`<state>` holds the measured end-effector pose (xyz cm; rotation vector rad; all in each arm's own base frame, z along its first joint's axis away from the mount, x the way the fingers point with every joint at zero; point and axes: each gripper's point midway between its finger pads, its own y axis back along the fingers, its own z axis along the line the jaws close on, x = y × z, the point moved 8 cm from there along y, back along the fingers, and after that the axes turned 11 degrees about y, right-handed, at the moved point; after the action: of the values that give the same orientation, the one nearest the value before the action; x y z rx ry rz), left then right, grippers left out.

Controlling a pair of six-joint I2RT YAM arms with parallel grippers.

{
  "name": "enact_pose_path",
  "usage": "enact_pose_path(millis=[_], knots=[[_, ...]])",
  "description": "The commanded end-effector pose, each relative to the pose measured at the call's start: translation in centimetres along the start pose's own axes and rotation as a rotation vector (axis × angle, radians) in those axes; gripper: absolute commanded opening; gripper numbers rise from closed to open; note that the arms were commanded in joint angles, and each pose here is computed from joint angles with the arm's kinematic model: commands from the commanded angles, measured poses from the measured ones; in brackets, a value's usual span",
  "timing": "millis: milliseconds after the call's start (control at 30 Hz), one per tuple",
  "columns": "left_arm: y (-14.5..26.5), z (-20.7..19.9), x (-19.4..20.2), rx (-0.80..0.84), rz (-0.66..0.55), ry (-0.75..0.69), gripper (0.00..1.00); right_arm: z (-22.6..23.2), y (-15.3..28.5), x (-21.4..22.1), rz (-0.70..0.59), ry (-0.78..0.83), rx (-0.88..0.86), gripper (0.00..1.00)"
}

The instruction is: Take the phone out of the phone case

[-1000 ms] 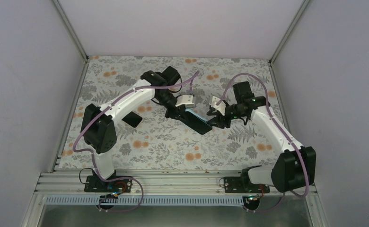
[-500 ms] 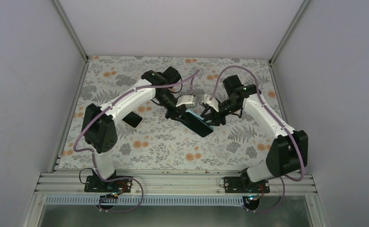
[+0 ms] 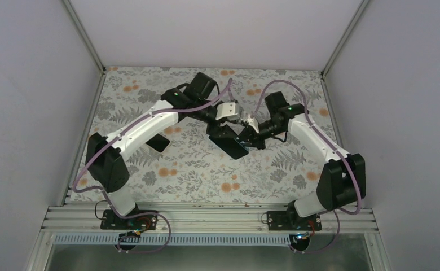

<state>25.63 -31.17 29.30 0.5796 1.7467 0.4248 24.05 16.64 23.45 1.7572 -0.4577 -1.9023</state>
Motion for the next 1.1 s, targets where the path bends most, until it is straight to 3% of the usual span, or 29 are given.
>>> enact_pose_path(millis=[0, 267, 400, 567, 833, 1067], knots=[[3.3, 0.2, -3.3, -0.165, -0.150, -0.130, 0.59, -0.2, 2.3, 0.0, -0.097, -0.031, 0.057, 0.04], [5.8, -0.1, -2.7, -0.419, -0.215, -0.138, 0.73, -3.2, 4.9, 1.3, -0.100, -0.164, 0.204, 0.04], [4.2, 1.0, -2.5, -0.581, -0.250, -0.132, 0.74, -6.1, 5.9, -0.6, -0.156, -0.270, 0.269, 0.04], [2.5, 2.2, -3.8, -0.711, -0.308, -0.149, 0.75, -10.8, 8.7, -3.9, -0.228, -0.388, 0.470, 0.04], [2.2, 4.8, -3.7, -0.898, -0.409, -0.030, 0.75, -16.8, 10.0, -4.6, -0.199, -0.518, 0.657, 0.04], [0.2, 7.0, -4.1, -0.901, -0.416, 0.038, 0.75, -17.7, 9.9, -4.6, -0.234, -0.545, 0.698, 0.04]])
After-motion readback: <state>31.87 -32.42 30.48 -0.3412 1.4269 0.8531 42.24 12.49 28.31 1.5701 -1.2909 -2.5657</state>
